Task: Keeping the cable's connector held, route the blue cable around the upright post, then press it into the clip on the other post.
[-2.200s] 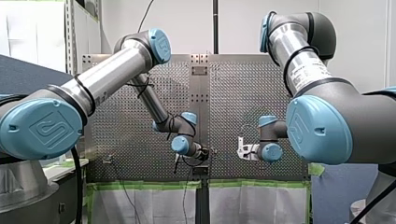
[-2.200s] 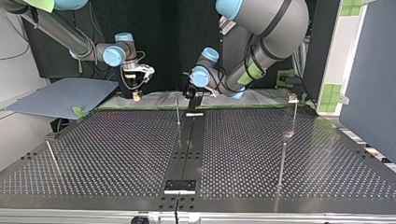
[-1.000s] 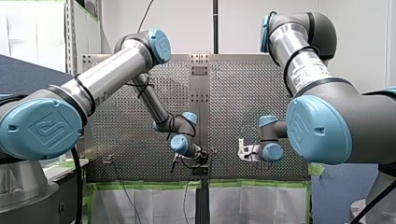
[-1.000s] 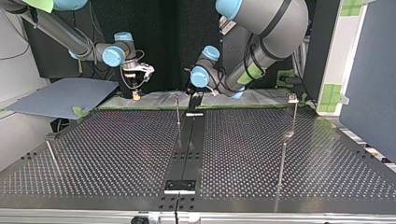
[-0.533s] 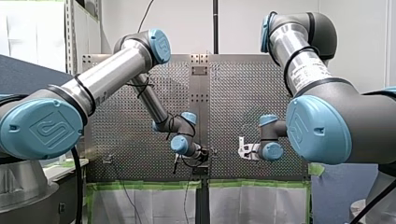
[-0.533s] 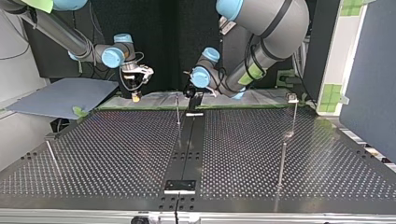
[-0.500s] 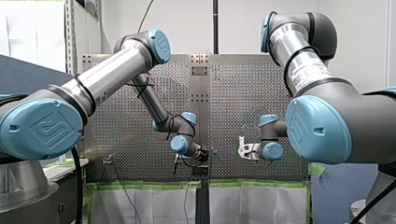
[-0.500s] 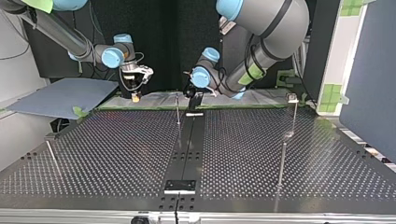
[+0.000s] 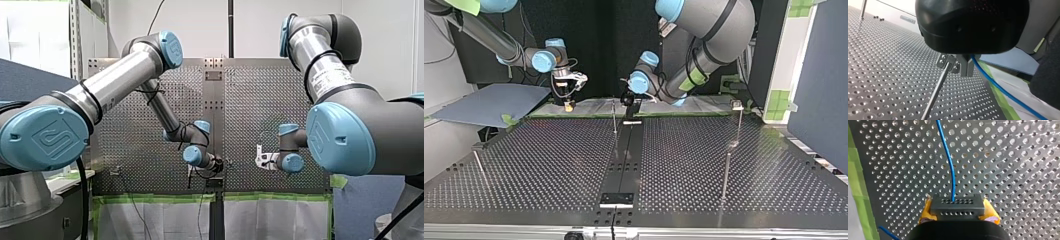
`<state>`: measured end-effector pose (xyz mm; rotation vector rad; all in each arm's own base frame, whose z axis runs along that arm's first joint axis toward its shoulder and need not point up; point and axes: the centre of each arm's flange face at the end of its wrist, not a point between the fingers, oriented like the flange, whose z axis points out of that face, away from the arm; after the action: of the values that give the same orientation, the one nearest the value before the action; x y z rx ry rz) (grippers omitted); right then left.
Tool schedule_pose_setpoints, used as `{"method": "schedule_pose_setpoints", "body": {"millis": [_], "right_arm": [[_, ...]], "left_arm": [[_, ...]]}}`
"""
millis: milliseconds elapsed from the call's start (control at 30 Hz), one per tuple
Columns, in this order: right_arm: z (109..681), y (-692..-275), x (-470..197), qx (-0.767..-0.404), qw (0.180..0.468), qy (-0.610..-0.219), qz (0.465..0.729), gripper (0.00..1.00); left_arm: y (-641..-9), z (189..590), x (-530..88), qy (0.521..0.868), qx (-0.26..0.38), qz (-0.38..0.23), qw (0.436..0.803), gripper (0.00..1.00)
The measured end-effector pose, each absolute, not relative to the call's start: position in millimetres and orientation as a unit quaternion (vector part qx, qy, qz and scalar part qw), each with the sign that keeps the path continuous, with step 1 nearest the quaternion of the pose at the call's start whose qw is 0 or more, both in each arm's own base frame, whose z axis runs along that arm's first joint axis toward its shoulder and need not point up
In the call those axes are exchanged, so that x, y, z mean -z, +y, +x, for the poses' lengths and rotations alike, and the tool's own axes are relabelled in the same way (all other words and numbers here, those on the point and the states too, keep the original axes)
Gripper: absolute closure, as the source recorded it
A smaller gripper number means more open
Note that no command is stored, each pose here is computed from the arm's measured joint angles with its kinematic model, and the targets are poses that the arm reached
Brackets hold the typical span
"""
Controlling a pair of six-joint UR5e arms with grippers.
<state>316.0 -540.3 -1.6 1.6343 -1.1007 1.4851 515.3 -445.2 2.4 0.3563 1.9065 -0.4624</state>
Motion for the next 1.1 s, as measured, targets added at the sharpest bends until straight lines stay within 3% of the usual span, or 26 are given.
{"method": "schedule_pose_setpoints", "body": {"millis": [300,733,1100], "right_arm": [[310,-542,17,-0.566,0.330,-0.426,0.624,1.00],[302,-556,12,-0.572,0.338,-0.428,0.613,1.00],[297,-575,3,-0.583,0.347,-0.424,0.600,1.00]], "left_arm": [[-444,517,10,0.807,0.217,0.118,0.537,1.00],[-457,549,-2,0.777,0.263,0.068,0.568,1.00],[-450,560,-7,0.776,0.260,0.023,0.573,1.00]]}}
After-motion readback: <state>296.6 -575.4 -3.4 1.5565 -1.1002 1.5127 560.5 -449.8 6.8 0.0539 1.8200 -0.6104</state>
